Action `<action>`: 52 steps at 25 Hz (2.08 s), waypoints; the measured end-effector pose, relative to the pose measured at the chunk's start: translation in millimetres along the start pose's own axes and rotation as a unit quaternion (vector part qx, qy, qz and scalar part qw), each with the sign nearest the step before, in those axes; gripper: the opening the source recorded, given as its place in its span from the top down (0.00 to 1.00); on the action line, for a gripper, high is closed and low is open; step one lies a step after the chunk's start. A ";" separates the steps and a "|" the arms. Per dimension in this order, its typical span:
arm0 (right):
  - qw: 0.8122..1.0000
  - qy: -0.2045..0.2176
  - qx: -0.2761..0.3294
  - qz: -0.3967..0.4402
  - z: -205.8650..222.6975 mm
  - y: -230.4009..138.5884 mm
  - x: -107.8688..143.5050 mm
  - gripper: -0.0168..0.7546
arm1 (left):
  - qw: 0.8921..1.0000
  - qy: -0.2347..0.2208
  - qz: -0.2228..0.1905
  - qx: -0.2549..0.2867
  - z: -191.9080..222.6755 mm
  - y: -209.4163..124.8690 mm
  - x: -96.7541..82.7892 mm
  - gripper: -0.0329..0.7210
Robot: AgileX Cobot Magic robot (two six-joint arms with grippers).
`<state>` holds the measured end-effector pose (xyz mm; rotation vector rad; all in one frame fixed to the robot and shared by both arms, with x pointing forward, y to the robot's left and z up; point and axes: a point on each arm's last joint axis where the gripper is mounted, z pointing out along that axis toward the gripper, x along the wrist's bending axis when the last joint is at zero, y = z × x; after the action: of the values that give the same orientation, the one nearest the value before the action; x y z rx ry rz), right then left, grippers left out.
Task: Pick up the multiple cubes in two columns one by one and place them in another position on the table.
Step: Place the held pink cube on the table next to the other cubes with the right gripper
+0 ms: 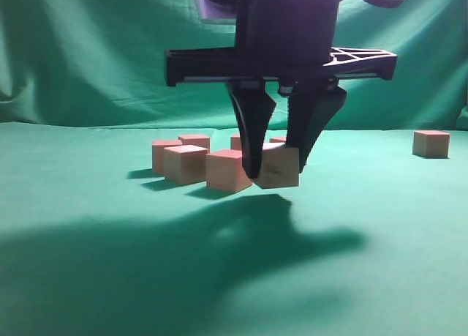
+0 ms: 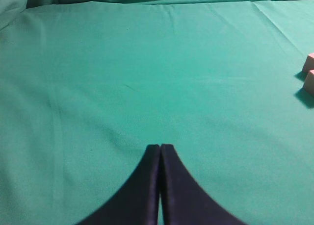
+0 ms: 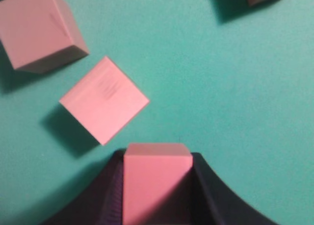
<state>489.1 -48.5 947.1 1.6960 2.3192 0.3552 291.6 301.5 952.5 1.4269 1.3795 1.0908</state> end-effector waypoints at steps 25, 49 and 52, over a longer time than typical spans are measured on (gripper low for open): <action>1.000 -0.004 0.003 -0.008 9.3 -0.7 1.5 0.65 | 1.000 0.000 0.000 0.000 0.0 0.0 0.0 0.96; 1.000 0.001 0.013 -0.006 9.2 -2.6 2.4 0.41 | 1.000 0.000 0.000 0.000 0.0 0.0 0.0 0.96; 1.000 0.002 0.015 -0.006 9.2 -2.8 2.7 0.28 | 1.000 0.000 0.000 0.000 0.0 0.0 0.0 0.96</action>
<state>488.9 -46.4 937.4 1.6953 2.3484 0.3240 291.6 301.5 952.5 1.4269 1.3795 1.0908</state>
